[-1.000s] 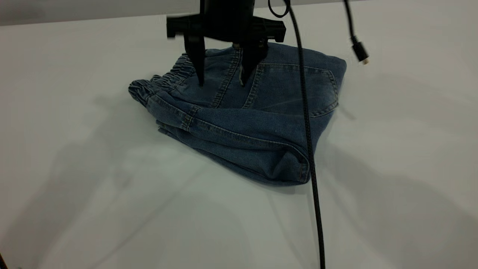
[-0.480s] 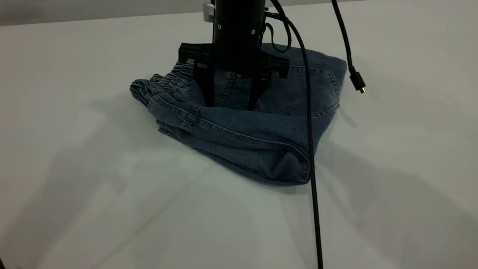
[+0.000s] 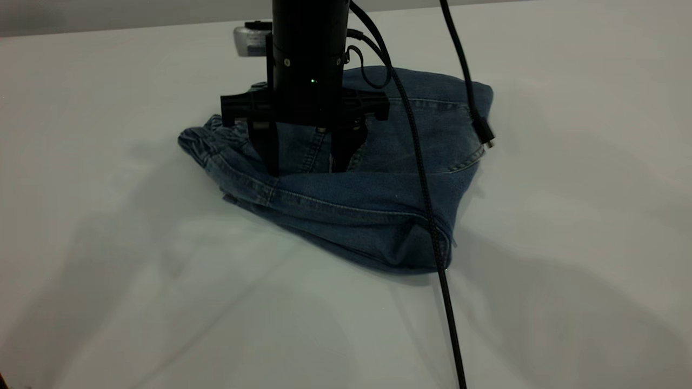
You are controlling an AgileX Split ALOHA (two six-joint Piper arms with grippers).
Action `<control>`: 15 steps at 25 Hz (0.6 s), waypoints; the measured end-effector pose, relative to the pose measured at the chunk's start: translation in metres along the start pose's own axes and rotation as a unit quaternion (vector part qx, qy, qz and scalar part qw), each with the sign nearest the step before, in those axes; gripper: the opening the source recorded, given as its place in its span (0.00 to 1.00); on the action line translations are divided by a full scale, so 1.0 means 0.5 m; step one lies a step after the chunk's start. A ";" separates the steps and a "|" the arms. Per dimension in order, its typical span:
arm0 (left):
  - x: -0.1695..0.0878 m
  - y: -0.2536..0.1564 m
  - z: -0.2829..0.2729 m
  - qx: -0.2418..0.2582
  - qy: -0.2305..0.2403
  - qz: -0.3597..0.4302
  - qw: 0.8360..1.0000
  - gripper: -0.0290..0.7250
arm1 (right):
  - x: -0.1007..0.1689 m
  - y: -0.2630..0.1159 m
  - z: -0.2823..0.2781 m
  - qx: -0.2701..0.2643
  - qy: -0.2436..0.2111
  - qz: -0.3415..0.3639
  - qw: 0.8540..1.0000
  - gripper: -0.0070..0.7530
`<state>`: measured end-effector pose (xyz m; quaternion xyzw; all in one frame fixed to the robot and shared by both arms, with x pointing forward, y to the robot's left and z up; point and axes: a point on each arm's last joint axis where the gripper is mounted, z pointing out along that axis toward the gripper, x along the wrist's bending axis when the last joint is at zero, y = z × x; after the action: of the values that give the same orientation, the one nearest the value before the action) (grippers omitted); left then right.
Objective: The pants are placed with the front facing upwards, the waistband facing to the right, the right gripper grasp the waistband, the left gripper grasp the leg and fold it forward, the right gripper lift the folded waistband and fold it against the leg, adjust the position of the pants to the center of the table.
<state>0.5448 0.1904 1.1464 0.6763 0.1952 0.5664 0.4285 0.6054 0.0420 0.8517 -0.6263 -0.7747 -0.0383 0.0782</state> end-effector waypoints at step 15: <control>0.000 0.000 0.000 0.000 0.000 0.001 1.000 0.40 | 0.015 -0.032 0.004 0.042 -0.042 -0.168 0.984 0.60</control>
<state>0.5448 0.1903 1.1464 0.6765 0.1948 0.5666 0.4283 0.5881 0.0462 0.8514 -0.4846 -0.8723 0.0085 0.0644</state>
